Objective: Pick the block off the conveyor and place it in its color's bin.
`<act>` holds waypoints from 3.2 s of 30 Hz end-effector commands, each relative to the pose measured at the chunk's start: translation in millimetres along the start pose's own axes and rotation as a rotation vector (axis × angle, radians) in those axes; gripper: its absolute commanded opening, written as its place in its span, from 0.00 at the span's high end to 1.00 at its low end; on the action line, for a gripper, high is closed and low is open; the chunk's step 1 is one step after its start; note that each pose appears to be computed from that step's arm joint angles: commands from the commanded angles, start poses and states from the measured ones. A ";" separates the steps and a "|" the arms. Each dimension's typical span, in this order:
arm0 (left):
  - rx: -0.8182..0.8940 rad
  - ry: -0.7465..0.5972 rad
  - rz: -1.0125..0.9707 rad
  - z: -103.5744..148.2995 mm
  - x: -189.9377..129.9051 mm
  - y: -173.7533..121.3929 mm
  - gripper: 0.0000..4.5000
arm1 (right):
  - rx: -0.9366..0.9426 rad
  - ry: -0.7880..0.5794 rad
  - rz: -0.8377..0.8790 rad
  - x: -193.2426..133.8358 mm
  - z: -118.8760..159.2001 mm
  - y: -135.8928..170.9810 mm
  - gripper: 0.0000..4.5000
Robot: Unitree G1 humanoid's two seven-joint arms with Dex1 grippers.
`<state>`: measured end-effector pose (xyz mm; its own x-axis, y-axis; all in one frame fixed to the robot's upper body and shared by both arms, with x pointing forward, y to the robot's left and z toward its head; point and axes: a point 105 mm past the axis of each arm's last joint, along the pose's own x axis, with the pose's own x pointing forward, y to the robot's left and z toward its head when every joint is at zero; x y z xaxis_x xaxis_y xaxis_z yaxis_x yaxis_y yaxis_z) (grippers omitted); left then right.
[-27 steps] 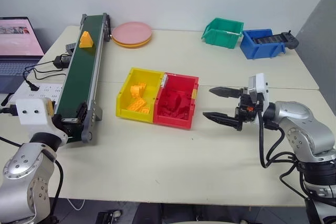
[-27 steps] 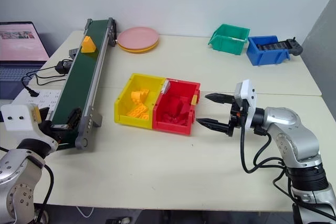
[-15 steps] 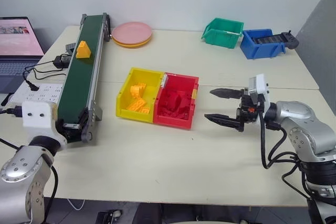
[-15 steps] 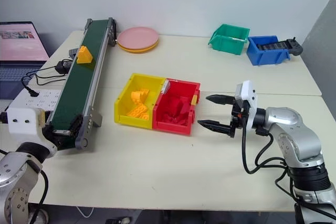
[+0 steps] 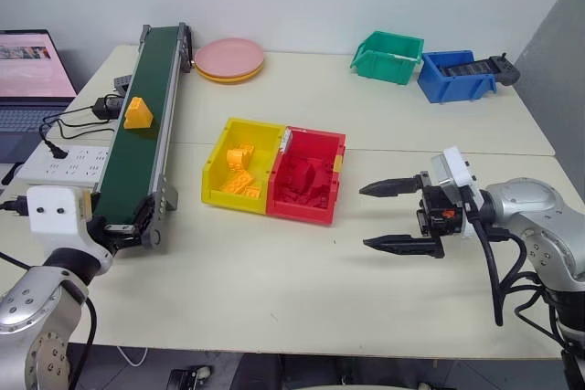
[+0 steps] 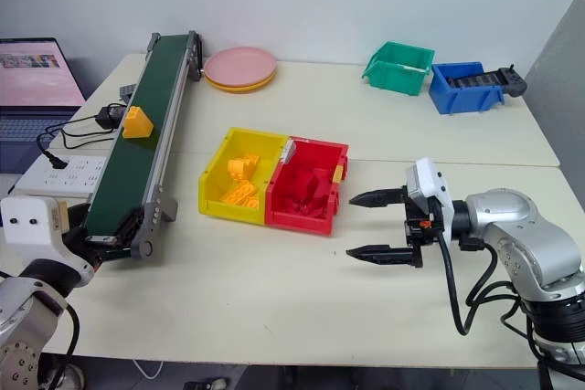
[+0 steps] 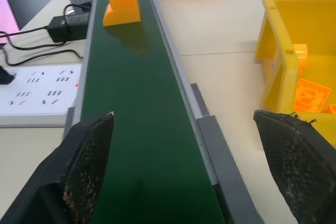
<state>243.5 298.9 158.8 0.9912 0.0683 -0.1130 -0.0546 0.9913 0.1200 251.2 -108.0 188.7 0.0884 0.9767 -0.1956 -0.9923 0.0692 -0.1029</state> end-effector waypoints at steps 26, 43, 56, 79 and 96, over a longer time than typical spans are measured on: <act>0.040 0.045 0.084 4.5 3.6 17.0 0.01 | -0.079 -0.011 -0.010 0.6 7.7 -2.4 0.00; 0.039 0.062 0.106 -3.3 -7.0 10.2 0.63 | -0.081 -0.007 -0.005 -0.7 12.6 -8.4 0.00; 0.093 -0.057 0.042 36.0 4.5 -2.7 0.65 | -0.079 -0.005 -0.013 -2.8 14.6 -10.2 0.00; 0.128 -0.065 -0.542 80.1 108.2 -122.8 0.65 | -0.139 -0.073 -0.186 -17.3 49.5 4.2 0.00; 0.177 -0.083 -0.604 70.7 118.9 -139.9 0.32 | -0.150 -0.044 -0.199 -12.8 52.9 9.4 0.00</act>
<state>379.2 161.3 184.4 0.8451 -0.5024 -0.1828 0.5316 0.8257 0.1887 240.5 -110.7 236.3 0.2769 0.9543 -0.1121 -0.9411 0.2457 -0.2324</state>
